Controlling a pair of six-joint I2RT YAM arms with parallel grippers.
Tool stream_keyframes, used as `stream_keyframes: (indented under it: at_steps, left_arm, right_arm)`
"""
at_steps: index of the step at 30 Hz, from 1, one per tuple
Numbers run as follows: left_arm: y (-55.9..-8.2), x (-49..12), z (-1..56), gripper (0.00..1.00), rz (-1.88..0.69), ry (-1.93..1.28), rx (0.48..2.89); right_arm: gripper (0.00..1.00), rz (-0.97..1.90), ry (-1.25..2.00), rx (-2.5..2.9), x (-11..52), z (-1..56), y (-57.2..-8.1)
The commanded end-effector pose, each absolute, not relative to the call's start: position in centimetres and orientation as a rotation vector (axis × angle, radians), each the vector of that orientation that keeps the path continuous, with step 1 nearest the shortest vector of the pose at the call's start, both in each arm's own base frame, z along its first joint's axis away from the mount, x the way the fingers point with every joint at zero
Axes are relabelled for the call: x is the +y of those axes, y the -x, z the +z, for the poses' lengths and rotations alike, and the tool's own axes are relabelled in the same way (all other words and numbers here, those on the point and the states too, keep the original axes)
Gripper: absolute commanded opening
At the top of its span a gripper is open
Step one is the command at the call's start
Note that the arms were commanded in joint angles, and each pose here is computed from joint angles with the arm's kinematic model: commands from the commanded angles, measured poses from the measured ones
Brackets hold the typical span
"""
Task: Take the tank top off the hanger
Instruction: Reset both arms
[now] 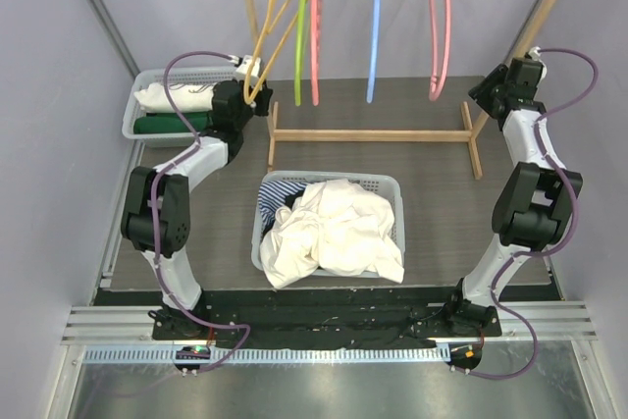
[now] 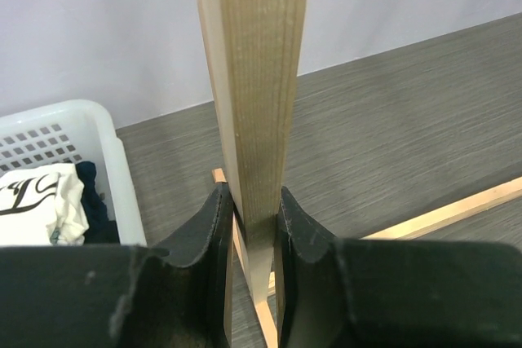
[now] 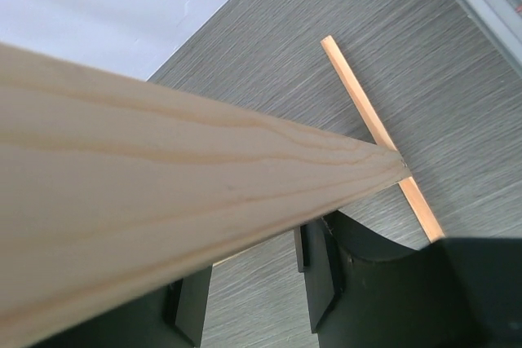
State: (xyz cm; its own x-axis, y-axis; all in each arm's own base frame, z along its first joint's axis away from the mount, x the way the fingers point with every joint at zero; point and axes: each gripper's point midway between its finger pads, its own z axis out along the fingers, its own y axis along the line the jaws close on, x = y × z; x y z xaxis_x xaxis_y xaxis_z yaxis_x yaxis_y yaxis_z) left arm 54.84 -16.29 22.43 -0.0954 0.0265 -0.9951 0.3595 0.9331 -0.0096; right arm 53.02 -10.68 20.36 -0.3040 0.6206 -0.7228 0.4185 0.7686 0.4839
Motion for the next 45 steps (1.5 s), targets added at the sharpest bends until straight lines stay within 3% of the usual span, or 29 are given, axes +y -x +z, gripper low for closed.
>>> stream_keyframes:
  at_steps: [1,3,5,6,7,8,15,26,33,45]
  left_arm:
    - [-53.9,-14.6,24.5,0.03,-0.266,-0.293,1.637]
    - [-53.7,-14.4,24.7,0.16,-0.262,-0.287,1.644]
    - [-53.3,-14.7,25.0,0.52,-0.285,-0.298,1.660]
    - [-53.1,-14.9,25.1,0.60,-0.297,-0.307,1.667]
    - [-52.8,-15.1,25.4,0.84,-0.312,-0.309,1.672]
    - [-52.2,-15.5,25.8,0.99,-0.340,-0.327,1.685]
    - [-47.1,-16.9,28.4,1.00,-0.467,-0.418,1.785]
    - [-37.5,-14.8,30.9,1.00,-0.472,-0.425,1.903]
    - [-32.2,-11.3,32.4,1.00,-0.358,-0.302,1.958]
    - [-27.1,-8.2,32.4,1.00,-0.282,-0.189,1.938]
  right_arm:
    - [0.48,0.293,-0.695,1.900,-9.9,22.2,-54.6]
    - [0.49,0.324,-0.685,1.900,-9.3,22.4,-54.5]
    - [0.51,0.318,-0.668,1.900,-8.2,22.9,-53.8]
    - [0.52,0.317,-0.658,1.897,-7.8,23.2,-53.4]
    - [0.52,0.323,-0.650,1.905,-7.1,22.8,-52.9]
    - [0.53,0.329,-0.630,1.870,-6.8,24.7,-52.2]
    - [0.72,0.355,-0.492,1.783,-2.0,31.1,-47.4]
    - [0.86,0.318,-0.355,1.712,1.8,36.2,-37.1]
    - [1.00,0.273,-0.339,1.770,2.4,34.1,-31.6]
    - [1.00,0.277,-0.275,1.883,3.8,30.3,-25.6]
